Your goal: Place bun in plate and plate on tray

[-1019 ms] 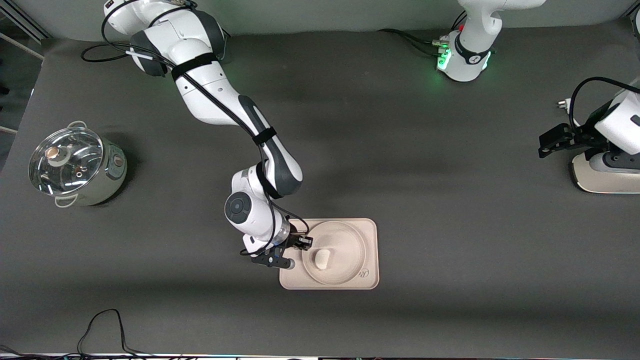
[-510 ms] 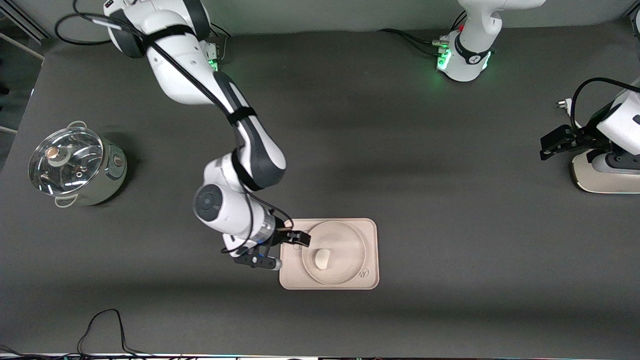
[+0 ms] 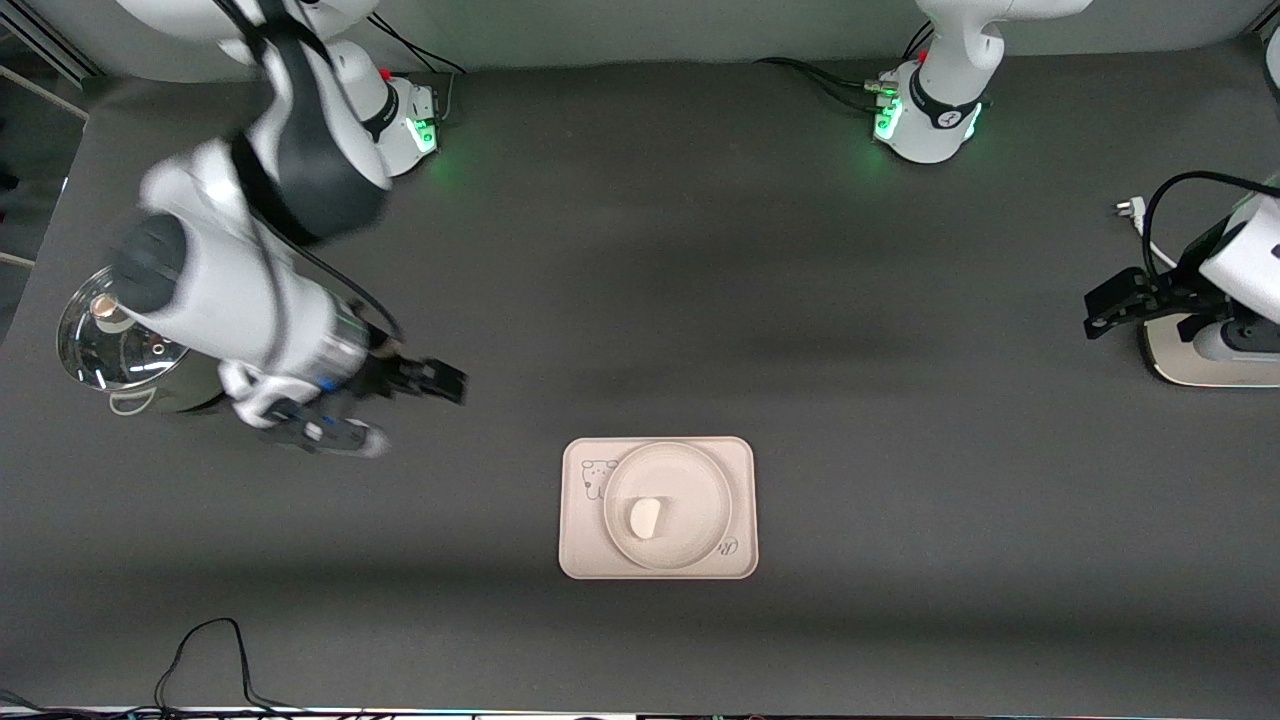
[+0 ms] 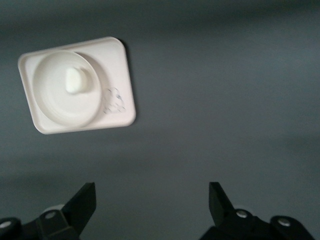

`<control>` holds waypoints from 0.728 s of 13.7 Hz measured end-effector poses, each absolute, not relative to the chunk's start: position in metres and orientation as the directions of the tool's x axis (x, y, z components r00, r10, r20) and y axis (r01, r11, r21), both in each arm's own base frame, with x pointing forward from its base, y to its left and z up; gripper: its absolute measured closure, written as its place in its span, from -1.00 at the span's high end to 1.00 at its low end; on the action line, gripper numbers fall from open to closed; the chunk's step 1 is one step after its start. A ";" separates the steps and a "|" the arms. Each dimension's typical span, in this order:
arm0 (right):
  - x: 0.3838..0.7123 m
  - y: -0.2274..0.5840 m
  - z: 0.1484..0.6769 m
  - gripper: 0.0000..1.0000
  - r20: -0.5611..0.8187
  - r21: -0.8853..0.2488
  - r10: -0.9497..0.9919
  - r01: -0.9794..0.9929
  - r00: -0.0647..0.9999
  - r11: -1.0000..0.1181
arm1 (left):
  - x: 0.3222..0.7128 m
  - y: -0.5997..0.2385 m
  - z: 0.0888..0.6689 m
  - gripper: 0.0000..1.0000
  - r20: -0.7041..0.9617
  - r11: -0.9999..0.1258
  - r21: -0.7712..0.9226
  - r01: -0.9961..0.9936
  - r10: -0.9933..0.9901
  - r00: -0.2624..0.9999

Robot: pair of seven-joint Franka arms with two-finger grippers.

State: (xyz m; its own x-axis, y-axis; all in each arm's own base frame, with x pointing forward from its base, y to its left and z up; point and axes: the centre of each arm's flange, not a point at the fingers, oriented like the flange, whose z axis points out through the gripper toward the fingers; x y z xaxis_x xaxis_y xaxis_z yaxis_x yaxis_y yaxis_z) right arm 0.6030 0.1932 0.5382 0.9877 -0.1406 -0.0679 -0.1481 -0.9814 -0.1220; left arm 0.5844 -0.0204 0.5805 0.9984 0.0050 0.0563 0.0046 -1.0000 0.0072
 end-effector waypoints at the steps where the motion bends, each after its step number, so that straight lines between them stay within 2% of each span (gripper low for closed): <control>1: 0.586 0.169 0.561 1.00 -0.069 -0.098 -0.125 -0.131 0.990 -0.986 | 0.586 -0.020 0.577 1.00 0.048 -1.000 0.007 0.028 0.028 0.998; 4: 0.551 0.100 0.609 1.00 -0.048 -0.056 -0.068 -0.070 0.997 -0.996 | 0.580 -0.015 0.581 1.00 0.013 -0.998 0.005 0.065 0.065 0.998; 8: 0.552 0.003 0.612 1.00 -0.037 -0.050 -0.043 -0.045 0.998 -0.998 | 0.570 -0.013 0.593 1.00 -0.027 -0.999 -0.009 0.043 0.043 0.999; 10: 0.555 -0.015 0.609 1.00 -0.033 -0.027 -0.054 -0.055 0.998 -0.998 | 0.567 -0.012 0.595 1.00 -0.046 -1.000 -0.011 0.013 0.013 0.999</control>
